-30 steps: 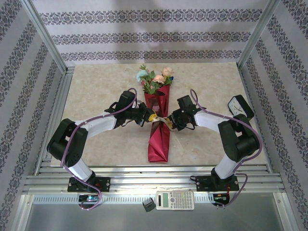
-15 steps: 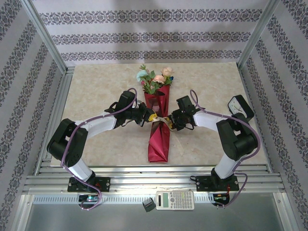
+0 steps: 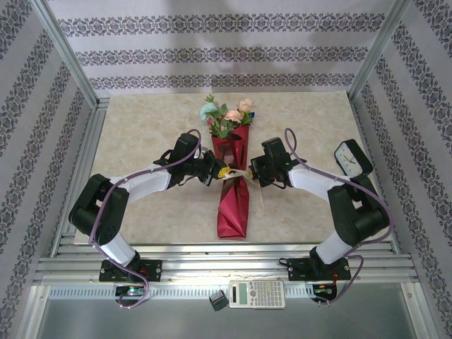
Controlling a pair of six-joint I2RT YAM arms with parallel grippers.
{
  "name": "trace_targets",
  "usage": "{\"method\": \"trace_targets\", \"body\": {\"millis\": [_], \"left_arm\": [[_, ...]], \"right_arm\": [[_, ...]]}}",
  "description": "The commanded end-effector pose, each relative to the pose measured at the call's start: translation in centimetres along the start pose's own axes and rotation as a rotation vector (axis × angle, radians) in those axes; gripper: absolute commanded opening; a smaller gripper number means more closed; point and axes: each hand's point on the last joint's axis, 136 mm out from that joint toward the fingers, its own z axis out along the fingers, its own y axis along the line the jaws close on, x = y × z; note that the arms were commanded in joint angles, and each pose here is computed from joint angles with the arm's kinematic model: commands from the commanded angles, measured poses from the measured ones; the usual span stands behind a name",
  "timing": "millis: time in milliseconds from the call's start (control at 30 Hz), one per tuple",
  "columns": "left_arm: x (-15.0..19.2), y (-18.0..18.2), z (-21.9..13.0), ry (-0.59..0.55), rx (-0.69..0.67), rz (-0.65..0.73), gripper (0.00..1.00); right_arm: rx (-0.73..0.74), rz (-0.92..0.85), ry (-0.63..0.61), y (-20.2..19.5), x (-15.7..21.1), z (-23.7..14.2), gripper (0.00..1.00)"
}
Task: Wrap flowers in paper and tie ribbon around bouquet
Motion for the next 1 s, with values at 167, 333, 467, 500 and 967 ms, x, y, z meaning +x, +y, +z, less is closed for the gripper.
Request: {"method": "trace_targets", "body": {"millis": [167,333,467,500,967], "left_arm": [[-1.3,0.1,-1.1,-0.041,-0.004,0.001,0.0],[-2.3,0.6,-2.1,-0.074,-0.017,-0.012,0.0],[-2.7,1.1,-2.4,-0.089,-0.029,-0.022,0.0],[-2.8,1.2,-2.6,-0.093,-0.03,-0.024,0.0],[-4.5,3.6,-5.1,-0.184,-0.067,-0.092,0.0]], "right_arm": [[-0.113,0.065,-0.07,0.8,-2.2,-2.4,0.0],[-0.164,0.114,-0.103,0.3,-4.0,-3.0,0.0],[-0.191,0.145,-0.13,-0.2,-5.2,-3.2,0.0],[-0.189,0.151,-0.137,-0.4,-5.4,-3.3,0.0],[-0.239,0.287,-0.219,-3.1,-7.9,-2.7,0.0]]}}
